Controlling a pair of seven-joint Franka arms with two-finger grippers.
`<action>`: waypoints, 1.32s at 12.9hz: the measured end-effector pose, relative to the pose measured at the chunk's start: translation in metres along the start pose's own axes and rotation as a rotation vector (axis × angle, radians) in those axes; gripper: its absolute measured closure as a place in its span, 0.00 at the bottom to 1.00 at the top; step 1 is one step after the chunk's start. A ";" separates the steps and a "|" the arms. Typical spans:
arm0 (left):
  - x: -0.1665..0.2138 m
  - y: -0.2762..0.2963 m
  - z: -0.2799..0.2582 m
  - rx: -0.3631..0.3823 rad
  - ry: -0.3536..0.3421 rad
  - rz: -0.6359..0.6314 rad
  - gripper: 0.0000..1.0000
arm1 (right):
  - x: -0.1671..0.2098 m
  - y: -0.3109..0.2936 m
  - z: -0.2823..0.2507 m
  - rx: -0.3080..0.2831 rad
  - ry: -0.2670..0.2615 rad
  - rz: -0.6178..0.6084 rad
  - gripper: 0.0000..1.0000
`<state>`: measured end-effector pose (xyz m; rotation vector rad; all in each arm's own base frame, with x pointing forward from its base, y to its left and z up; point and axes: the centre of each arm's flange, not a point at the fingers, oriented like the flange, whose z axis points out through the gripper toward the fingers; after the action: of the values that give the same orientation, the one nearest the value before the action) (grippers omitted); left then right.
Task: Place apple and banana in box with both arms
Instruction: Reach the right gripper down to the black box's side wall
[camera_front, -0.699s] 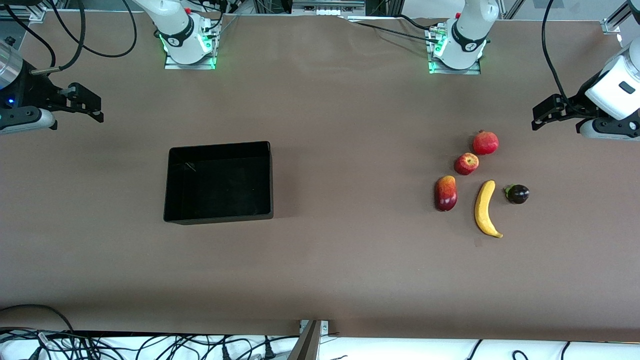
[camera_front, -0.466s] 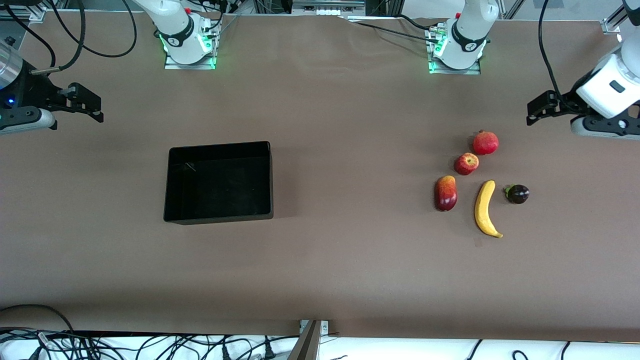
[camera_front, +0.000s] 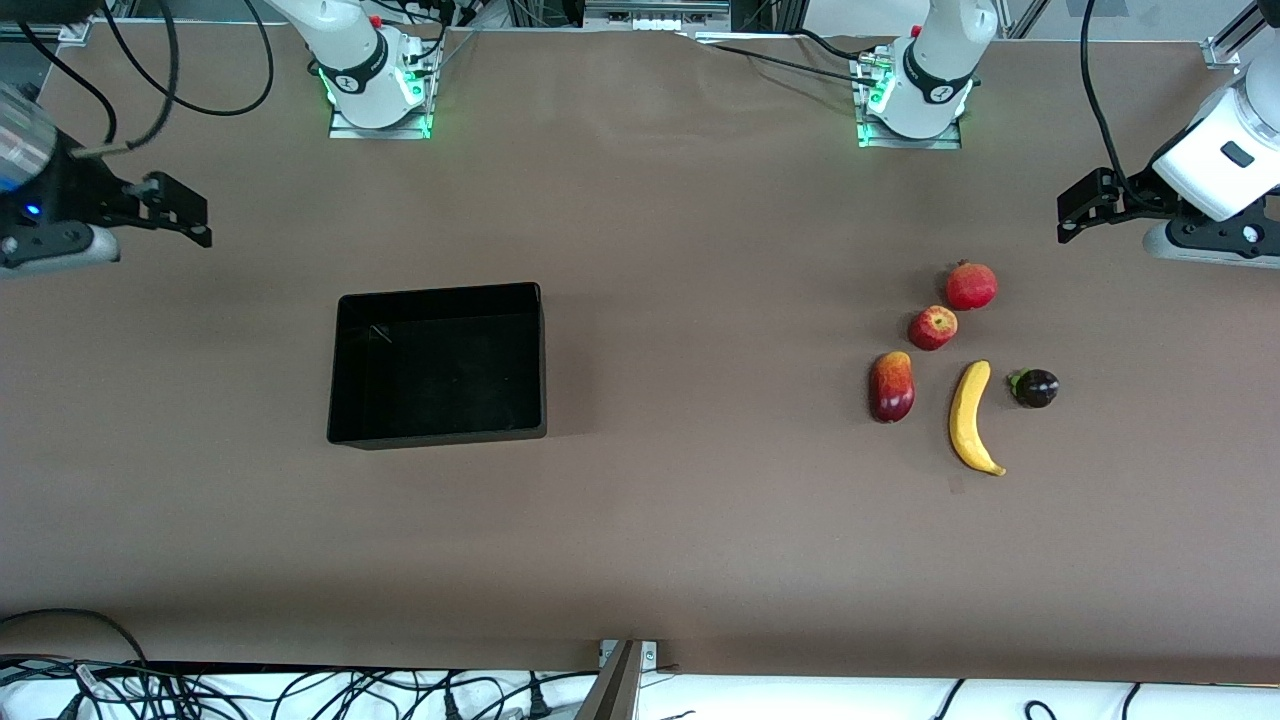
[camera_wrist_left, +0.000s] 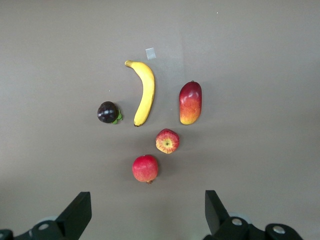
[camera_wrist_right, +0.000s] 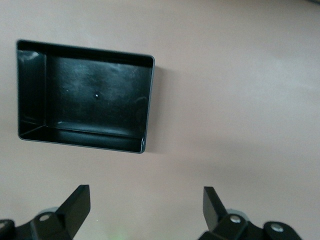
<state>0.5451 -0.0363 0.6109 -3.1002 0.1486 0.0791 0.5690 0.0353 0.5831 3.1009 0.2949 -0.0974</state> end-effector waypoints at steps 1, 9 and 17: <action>0.001 0.000 0.001 0.000 -0.002 0.000 0.00 | 0.009 0.005 0.030 -0.001 0.000 0.008 0.00; 0.003 0.000 0.001 0.000 -0.002 0.000 0.00 | 0.015 0.010 0.271 -0.003 0.083 0.105 0.00; 0.003 0.000 0.001 0.000 -0.002 0.001 0.00 | 0.019 -0.026 0.351 0.025 0.070 0.153 0.38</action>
<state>0.5481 -0.0366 0.6097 -3.1002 0.1496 0.0815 0.5617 0.0532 0.2313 3.1424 0.0576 0.0106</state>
